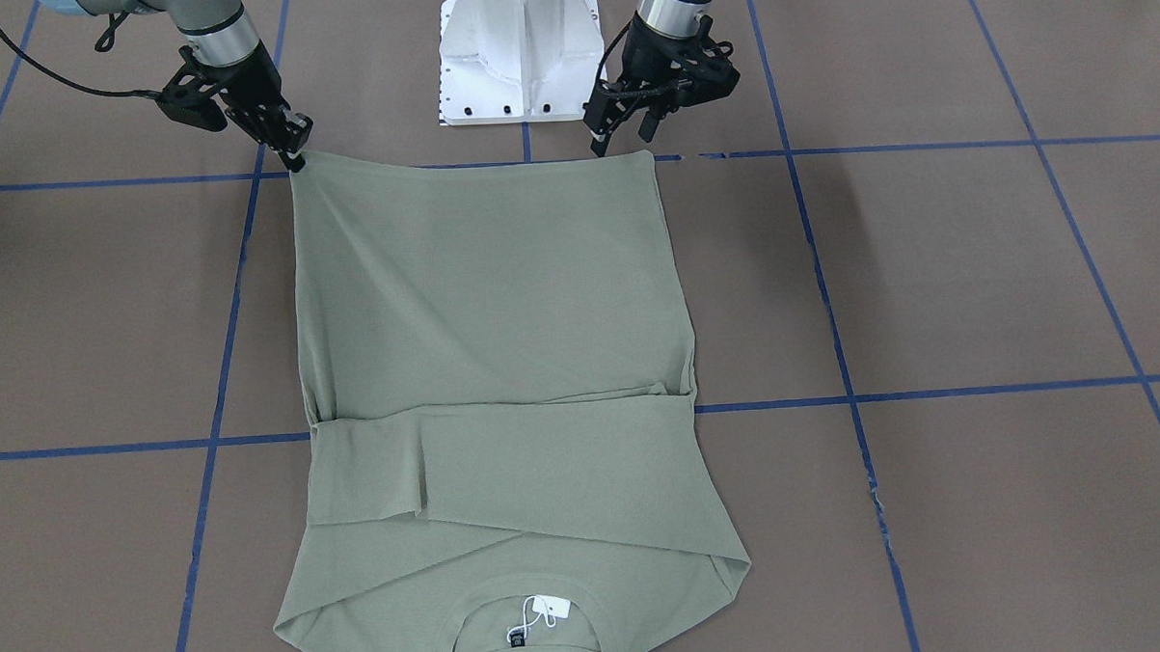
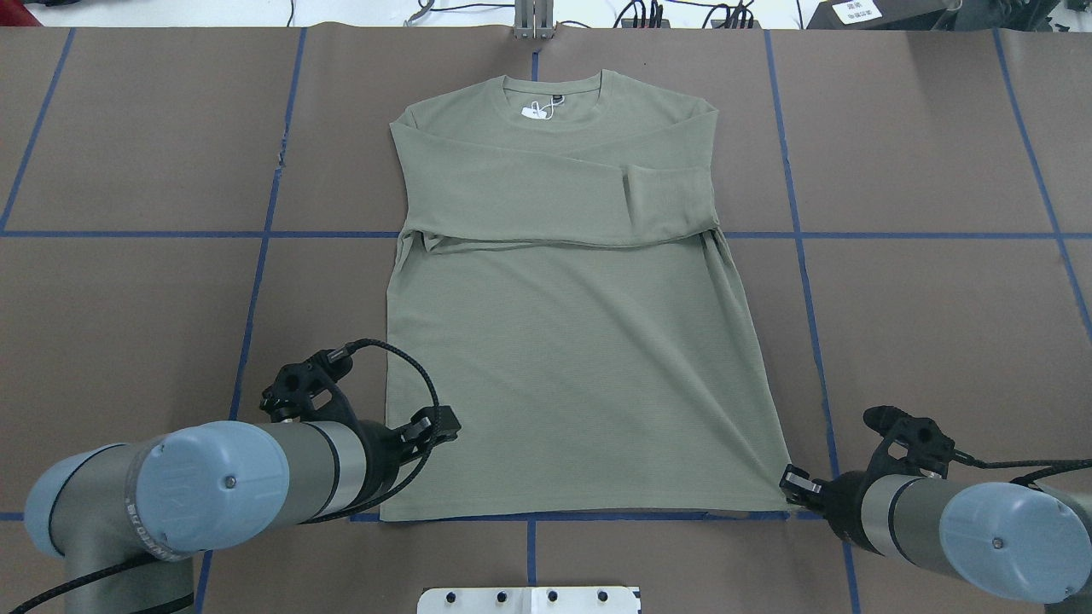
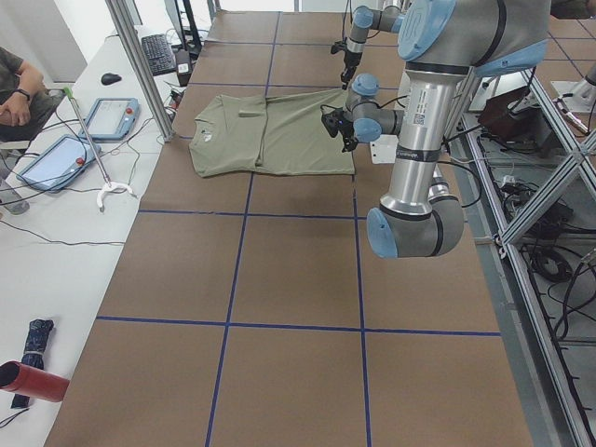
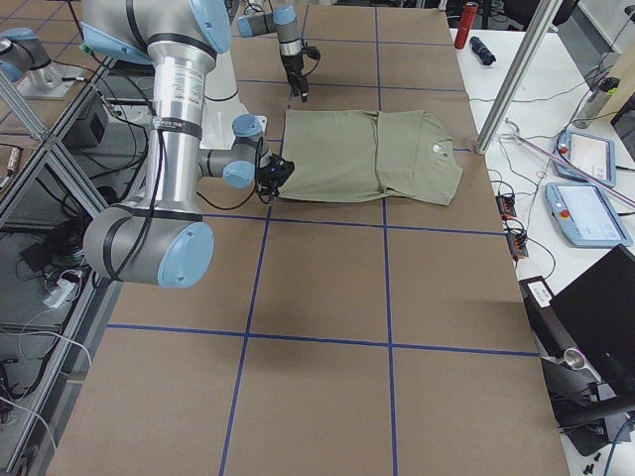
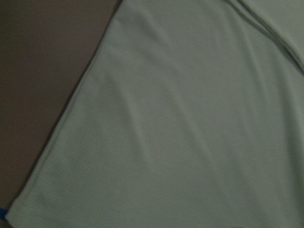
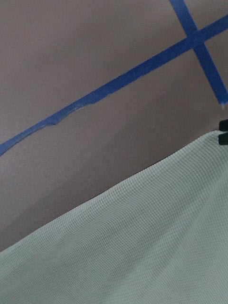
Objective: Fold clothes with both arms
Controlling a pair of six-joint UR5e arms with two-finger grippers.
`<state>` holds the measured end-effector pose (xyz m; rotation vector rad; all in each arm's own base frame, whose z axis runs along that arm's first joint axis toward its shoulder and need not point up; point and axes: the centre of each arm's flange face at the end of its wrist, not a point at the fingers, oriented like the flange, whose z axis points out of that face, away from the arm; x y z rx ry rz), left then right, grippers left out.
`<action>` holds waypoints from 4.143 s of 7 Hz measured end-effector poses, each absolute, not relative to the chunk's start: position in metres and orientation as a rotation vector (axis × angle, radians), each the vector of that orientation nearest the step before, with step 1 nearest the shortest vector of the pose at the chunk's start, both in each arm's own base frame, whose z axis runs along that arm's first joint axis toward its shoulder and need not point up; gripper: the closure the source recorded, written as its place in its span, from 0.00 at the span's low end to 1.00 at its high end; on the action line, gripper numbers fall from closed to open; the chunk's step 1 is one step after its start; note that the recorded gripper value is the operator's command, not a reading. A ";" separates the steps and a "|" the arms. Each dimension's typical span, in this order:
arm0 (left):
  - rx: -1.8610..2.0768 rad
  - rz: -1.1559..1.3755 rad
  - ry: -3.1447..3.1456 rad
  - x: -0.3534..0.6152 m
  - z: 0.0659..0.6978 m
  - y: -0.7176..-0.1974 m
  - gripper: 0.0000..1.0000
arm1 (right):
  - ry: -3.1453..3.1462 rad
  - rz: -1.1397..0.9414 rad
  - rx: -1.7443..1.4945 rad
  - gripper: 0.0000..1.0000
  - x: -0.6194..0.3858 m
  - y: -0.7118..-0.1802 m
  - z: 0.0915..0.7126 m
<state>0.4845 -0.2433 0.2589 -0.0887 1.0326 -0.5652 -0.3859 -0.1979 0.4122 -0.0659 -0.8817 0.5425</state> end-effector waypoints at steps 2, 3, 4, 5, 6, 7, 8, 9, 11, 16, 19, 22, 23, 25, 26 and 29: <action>-0.092 -0.552 0.969 0.489 0.286 -0.232 0.20 | -0.884 0.544 -0.069 1.00 -0.383 -0.196 0.410; -0.096 -0.542 0.954 0.494 0.292 -0.227 0.25 | -0.886 0.544 -0.069 1.00 -0.383 -0.196 0.409; -0.101 -0.532 0.943 0.500 0.296 -0.222 0.27 | -0.887 0.544 -0.069 1.00 -0.383 -0.196 0.409; -0.108 -0.518 0.932 0.506 0.300 -0.214 0.30 | -0.887 0.545 -0.068 1.00 -0.383 -0.196 0.409; -0.112 -0.508 0.920 0.512 0.305 -0.209 0.32 | -0.888 0.545 -0.067 1.00 -0.383 -0.196 0.409; -0.114 -0.502 0.909 0.517 0.309 -0.206 0.32 | -0.888 0.545 -0.066 1.00 -0.383 -0.196 0.409; -0.114 -0.498 0.904 0.520 0.311 -0.205 0.32 | -0.888 0.545 -0.066 1.00 -0.383 -0.196 0.409; -0.115 -0.492 0.902 0.523 0.311 -0.204 0.34 | -0.888 0.545 -0.066 1.00 -0.383 -0.196 0.409; -0.115 -0.483 0.903 0.531 0.309 -0.204 0.46 | -0.888 0.545 -0.066 1.00 -0.383 -0.196 0.409; -0.113 -0.484 0.911 0.530 0.305 -0.207 1.00 | -0.891 0.545 -0.067 1.00 -0.384 -0.196 0.407; -0.122 -0.479 0.925 0.492 0.306 -0.200 1.00 | -0.921 0.536 -0.076 1.00 -0.383 -0.193 0.393; -0.143 -0.475 0.921 0.457 0.312 -0.184 1.00 | -0.962 0.494 -0.125 1.00 -0.388 -0.165 0.370; -0.161 -0.478 0.927 0.455 0.308 -0.175 1.00 | -0.970 0.474 -0.141 1.00 -0.391 -0.151 0.365; -0.198 -0.488 0.960 0.441 0.292 -0.163 1.00 | -0.989 0.459 -0.151 1.00 -0.395 -0.131 0.356; -0.209 -0.491 1.004 0.426 0.274 -0.164 1.00 | -1.011 0.484 -0.141 1.00 -0.388 -0.138 0.347; -0.082 -0.509 1.160 0.405 0.210 -0.261 1.00 | -1.015 0.575 -0.033 1.00 -0.350 -0.220 0.339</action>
